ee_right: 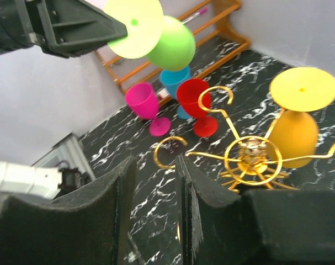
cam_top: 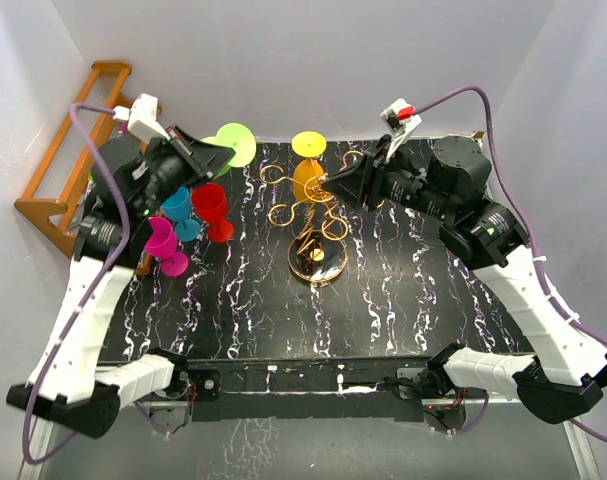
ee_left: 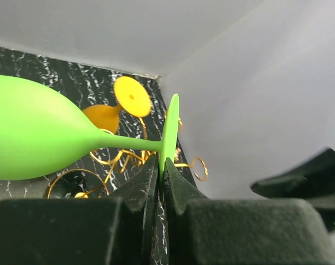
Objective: Take the wine glass off the wine glass rack
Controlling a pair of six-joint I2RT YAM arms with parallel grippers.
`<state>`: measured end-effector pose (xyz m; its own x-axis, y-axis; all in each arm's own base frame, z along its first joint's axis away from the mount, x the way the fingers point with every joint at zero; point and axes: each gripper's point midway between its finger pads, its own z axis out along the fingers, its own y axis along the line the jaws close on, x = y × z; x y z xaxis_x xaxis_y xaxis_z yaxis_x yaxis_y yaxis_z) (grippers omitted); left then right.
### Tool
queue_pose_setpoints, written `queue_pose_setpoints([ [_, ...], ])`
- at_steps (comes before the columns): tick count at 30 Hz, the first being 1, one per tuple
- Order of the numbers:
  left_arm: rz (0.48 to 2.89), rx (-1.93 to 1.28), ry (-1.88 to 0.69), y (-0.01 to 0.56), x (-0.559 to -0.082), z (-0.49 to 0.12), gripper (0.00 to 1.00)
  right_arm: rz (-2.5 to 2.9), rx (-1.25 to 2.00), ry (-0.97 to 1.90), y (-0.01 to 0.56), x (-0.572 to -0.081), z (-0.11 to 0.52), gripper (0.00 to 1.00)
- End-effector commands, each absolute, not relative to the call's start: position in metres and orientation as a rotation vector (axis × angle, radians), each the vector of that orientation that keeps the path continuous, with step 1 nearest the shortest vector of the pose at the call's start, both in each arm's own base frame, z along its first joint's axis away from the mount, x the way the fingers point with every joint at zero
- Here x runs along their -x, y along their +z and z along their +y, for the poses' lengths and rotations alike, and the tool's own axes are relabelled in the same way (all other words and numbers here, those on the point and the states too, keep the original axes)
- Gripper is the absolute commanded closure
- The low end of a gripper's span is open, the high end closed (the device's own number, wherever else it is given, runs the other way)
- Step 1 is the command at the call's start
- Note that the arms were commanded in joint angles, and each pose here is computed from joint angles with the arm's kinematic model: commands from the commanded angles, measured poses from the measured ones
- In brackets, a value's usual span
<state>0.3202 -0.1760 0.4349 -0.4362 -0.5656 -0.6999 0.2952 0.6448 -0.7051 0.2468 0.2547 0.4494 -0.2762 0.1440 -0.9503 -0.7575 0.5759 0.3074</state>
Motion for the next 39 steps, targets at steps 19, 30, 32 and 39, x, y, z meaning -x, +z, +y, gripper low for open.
queue_pose_setpoints([
  [19,1.791,-0.404,-1.255,0.411,-0.141,-0.189,1.0,1.555,0.985,1.334,0.435,-0.146,0.289,0.53],
  [30,1.773,-0.463,-1.296,0.417,-0.121,-0.189,1.0,1.565,1.043,1.303,0.437,-0.142,0.319,0.46],
  [32,1.765,-0.473,-1.309,0.419,-0.117,-0.19,1.0,1.556,1.049,1.319,0.44,-0.142,0.322,0.45],
  [39,1.743,-0.491,-1.323,0.422,-0.109,-0.189,1.0,1.562,1.07,1.369,0.437,-0.142,0.336,0.44],
])
